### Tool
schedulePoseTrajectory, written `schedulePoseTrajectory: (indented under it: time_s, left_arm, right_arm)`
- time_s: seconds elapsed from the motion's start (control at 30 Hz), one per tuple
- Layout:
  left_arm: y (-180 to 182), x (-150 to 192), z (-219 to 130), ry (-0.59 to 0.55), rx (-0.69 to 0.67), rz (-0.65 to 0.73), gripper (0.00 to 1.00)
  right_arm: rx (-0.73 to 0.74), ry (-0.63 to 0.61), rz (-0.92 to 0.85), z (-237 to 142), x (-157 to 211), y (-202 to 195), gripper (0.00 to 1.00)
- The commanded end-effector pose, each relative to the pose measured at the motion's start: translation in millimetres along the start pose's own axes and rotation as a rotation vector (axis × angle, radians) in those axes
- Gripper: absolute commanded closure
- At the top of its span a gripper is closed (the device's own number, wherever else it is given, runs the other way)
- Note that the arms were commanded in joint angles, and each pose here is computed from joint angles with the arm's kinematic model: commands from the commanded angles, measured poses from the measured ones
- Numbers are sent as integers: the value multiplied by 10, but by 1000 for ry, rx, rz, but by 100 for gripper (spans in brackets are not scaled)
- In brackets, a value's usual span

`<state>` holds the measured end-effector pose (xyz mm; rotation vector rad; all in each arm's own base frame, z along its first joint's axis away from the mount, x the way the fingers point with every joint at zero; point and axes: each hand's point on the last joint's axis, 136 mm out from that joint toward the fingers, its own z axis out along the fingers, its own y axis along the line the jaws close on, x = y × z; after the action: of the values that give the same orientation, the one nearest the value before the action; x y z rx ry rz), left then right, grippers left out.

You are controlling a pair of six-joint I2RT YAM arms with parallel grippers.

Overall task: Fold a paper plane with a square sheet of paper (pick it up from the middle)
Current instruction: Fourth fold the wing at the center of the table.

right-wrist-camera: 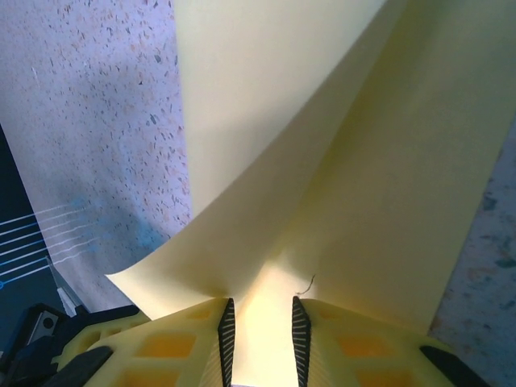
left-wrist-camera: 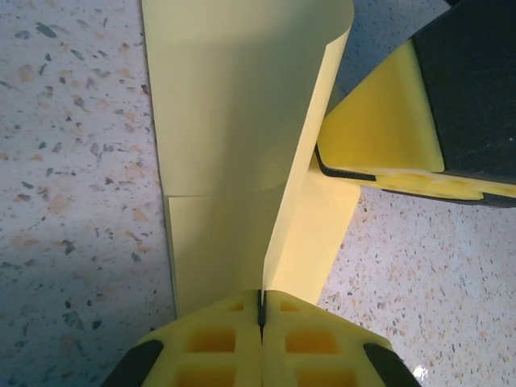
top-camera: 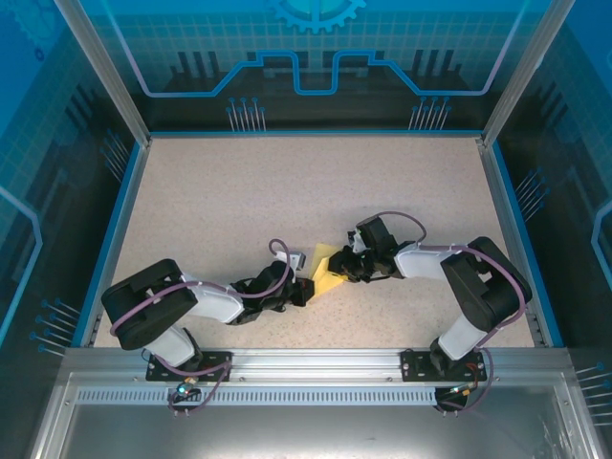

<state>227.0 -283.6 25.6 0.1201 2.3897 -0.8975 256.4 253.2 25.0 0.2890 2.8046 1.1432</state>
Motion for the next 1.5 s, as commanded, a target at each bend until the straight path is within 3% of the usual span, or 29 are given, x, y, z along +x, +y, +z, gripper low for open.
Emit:
schedulePoseTrajectory:
  time_s: [0.0, 0.5, 1.03, 1.47]
  left_arm:
    - [-13, -44, -43, -33, 5, -4, 95]
    - [5, -18, -32, -19, -3, -17, 94]
    - [105, -35, -26, -15, -34, -134, 97]
    - [175, -32, -40, -22, -57, -174, 98]
  right_arm:
    - [-9, 8, 7, 58, 3, 45, 72]
    - [23, 31, 15, 122, 31, -31, 65]
    - [-85, -10, -105, 15, 21, 210, 64]
    - [-89, -5, -157, 37, 16, 279, 61]
